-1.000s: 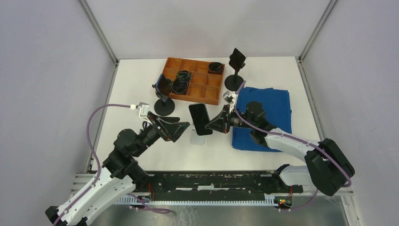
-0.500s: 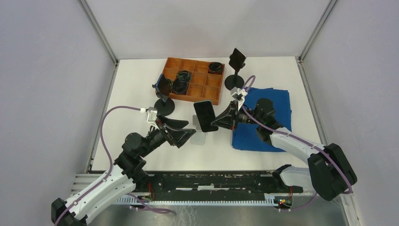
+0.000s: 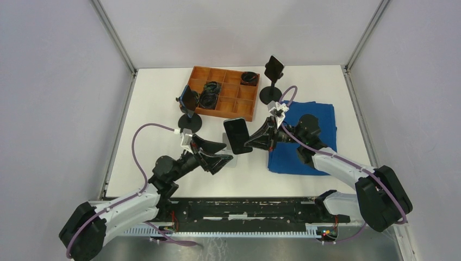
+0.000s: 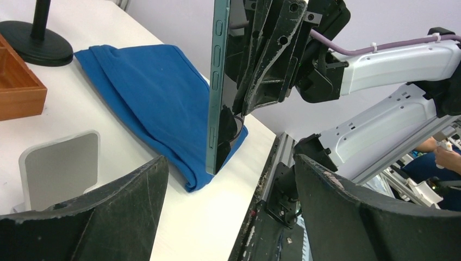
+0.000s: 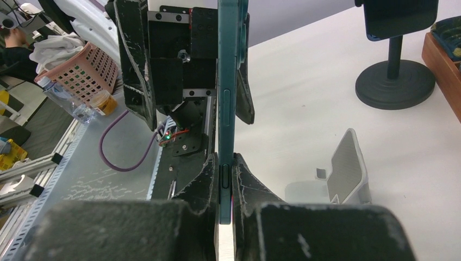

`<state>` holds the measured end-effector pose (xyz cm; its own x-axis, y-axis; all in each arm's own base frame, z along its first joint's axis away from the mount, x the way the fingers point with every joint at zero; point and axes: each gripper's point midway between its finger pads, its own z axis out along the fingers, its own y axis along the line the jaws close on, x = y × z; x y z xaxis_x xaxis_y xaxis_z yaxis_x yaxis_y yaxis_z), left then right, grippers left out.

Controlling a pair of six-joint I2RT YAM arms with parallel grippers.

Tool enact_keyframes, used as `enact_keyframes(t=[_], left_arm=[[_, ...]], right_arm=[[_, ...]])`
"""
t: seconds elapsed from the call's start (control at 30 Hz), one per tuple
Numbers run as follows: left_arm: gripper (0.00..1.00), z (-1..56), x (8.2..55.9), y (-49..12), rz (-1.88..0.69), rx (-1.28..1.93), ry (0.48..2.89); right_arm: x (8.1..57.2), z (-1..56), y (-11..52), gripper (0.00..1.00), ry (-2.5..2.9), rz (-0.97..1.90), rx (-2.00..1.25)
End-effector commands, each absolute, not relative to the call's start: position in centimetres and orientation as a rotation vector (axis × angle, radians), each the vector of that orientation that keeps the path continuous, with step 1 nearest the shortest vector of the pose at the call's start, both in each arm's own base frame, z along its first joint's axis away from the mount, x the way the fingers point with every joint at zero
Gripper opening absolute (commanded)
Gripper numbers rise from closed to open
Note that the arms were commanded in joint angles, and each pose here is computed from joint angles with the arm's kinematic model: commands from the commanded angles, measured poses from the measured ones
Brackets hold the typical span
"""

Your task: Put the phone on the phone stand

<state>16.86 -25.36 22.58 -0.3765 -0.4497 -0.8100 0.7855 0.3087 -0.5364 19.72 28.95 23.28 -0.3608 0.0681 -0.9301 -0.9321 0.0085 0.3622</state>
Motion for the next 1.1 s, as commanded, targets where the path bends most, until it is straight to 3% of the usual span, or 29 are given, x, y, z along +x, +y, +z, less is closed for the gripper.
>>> enact_keyframes(t=[0.0,0.3,0.43,0.73,0.8,1.07], left_arm=[[0.89,24.6,16.3,-25.9,-1.344,0.433,1.266],[0.79,24.0,17.0,-28.3,-1.390,0.486,1.267],[0.67,24.2,17.2,-29.1,-1.419,0.507,1.247],[0.08,24.5,16.8,-31.0,-1.500,0.587,1.249],[0.02,24.0,16.7,-31.2,-1.504,0.610,1.276],[0.02,21.6,16.2,-31.0,-1.369,0.787,1.449]], right_arm=[[19.3,25.1,28.9,0.00,1.317,1.481,-0.984],[19.2,24.9,28.9,0.00,1.324,1.499,-0.978],[19.1,24.8,28.9,0.00,1.330,1.513,-0.975],[19.0,24.6,29.0,0.00,1.334,1.530,-0.978],[18.9,24.6,29.0,0.00,1.322,1.526,-0.993],[18.9,24.0,29.1,0.37,1.281,1.450,-1.153]])
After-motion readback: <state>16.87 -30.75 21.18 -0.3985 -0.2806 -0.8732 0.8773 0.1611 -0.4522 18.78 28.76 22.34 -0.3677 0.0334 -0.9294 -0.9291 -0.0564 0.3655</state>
